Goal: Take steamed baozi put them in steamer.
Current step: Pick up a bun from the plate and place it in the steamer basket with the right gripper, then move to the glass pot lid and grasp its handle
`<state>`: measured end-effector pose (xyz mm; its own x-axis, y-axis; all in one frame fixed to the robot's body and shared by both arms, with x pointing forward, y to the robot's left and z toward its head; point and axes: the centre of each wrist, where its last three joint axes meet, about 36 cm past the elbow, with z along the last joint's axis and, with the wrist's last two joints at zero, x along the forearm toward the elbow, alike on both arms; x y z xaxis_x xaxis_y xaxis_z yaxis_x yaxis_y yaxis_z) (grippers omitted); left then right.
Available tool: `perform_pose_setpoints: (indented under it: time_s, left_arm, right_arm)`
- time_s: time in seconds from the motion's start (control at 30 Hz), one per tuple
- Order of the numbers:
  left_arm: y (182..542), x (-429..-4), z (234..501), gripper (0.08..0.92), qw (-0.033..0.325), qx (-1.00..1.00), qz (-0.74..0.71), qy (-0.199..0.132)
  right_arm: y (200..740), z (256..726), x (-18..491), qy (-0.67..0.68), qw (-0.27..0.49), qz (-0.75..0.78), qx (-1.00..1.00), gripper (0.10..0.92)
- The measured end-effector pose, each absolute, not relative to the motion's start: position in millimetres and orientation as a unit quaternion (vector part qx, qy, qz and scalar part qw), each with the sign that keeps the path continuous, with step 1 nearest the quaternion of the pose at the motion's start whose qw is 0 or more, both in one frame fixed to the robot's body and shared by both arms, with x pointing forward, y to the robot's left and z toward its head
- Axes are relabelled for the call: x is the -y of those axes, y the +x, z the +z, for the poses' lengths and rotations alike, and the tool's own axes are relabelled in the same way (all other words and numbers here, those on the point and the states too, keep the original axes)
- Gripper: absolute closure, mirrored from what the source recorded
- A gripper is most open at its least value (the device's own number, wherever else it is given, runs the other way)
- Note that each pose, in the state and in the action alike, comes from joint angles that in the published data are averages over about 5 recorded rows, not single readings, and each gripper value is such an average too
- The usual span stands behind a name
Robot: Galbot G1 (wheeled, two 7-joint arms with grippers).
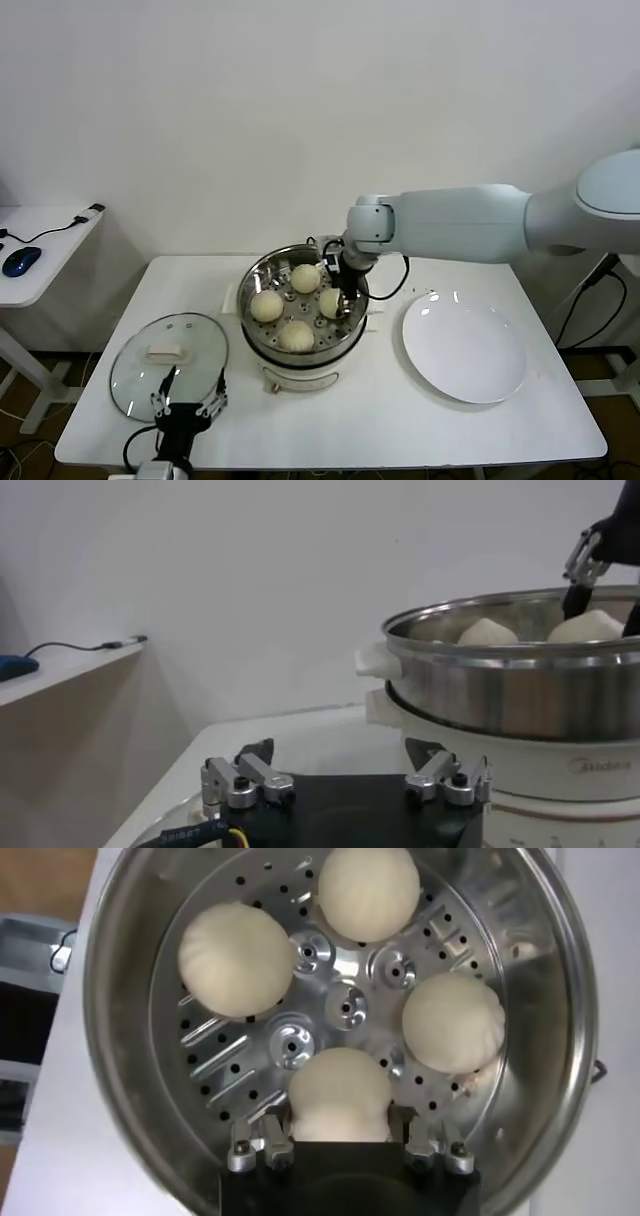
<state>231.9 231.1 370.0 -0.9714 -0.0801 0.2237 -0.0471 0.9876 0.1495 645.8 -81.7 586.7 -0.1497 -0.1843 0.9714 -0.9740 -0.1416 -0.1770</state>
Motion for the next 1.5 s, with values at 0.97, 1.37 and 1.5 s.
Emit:
perform_pose_setpoints:
  time_s: [0.97,1.37,1.5]
  left_arm:
    - [238,-232,372,0.177,0.11,0.991,-0.071,0.035]
    - [247,-239,383,0.177,0.067,0.995,-0.058,0.048]
    - [249,-243,385,0.177,0.058,0.995,-0.06,0.049]
  right_arm:
    - [686,680,170,0.518,0.2,0.386,0.737,0.2]
    - [647,622,276,0.325,0.083,0.236,0.912,0.2]
    - [618,583,315,0.277,0.065,0.188,0.94,0.199]
